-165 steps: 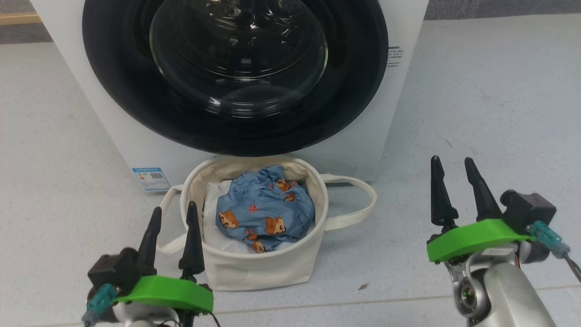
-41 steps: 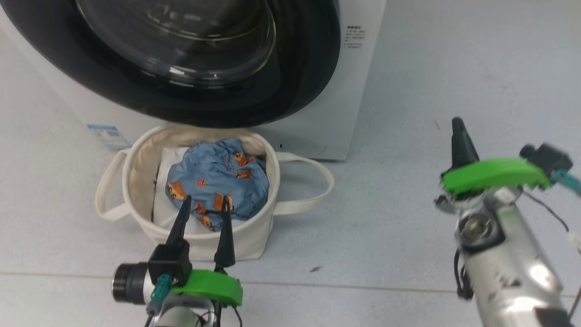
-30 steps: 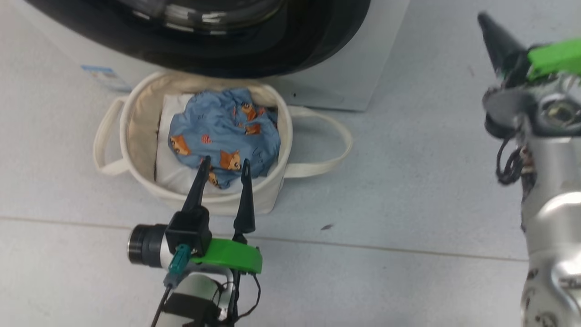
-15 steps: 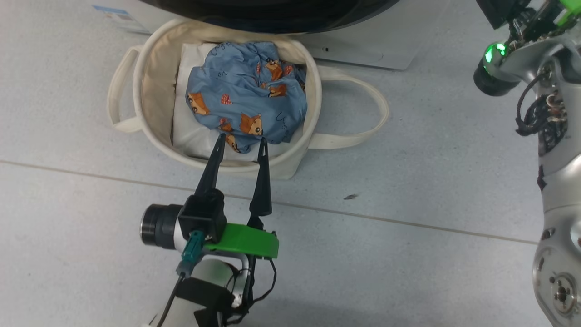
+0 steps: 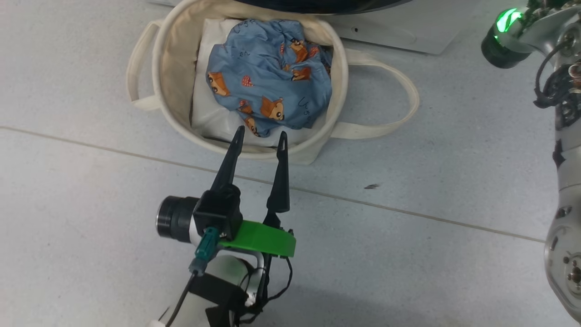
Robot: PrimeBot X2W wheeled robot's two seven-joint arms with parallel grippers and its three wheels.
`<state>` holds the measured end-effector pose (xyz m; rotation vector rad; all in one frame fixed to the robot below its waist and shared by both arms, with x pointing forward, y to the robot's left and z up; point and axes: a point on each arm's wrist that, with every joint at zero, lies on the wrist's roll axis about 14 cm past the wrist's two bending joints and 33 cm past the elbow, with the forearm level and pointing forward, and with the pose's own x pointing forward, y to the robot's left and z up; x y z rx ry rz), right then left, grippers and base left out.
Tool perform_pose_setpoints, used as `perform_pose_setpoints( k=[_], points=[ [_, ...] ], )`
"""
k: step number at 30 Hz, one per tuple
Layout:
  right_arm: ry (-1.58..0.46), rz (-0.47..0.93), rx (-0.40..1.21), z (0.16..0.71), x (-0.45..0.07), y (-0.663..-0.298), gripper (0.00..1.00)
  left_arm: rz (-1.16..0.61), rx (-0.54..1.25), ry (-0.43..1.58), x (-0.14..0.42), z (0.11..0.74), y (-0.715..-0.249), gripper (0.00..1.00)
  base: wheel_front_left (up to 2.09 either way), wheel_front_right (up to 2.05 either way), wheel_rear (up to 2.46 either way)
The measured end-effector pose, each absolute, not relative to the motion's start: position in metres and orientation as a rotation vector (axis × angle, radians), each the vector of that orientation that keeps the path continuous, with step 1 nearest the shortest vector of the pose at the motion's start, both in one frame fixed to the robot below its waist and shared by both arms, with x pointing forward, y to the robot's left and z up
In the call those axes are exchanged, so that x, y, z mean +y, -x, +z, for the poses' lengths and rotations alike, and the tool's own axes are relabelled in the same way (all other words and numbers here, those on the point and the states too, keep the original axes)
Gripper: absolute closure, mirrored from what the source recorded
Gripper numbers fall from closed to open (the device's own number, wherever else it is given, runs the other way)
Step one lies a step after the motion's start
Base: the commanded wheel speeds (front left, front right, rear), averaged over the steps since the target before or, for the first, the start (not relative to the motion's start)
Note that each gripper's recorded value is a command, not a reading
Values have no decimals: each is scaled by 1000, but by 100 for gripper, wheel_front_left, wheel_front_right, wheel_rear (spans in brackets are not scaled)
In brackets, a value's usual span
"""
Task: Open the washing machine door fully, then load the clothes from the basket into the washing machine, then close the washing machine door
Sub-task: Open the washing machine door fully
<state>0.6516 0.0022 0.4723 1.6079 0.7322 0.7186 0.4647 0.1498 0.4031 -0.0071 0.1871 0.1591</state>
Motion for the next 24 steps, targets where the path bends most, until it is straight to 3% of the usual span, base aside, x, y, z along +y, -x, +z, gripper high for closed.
perform_pose_setpoints(
  k=[16,24],
  points=[
    [-1612,835,832,474,24,-645,100,164,156,8,152,414,-468,0,0,0,0],
    [-1605,876,896,476,33,-608,100,168,103,13,154,438,-464,0,0,0,0]
  ],
)
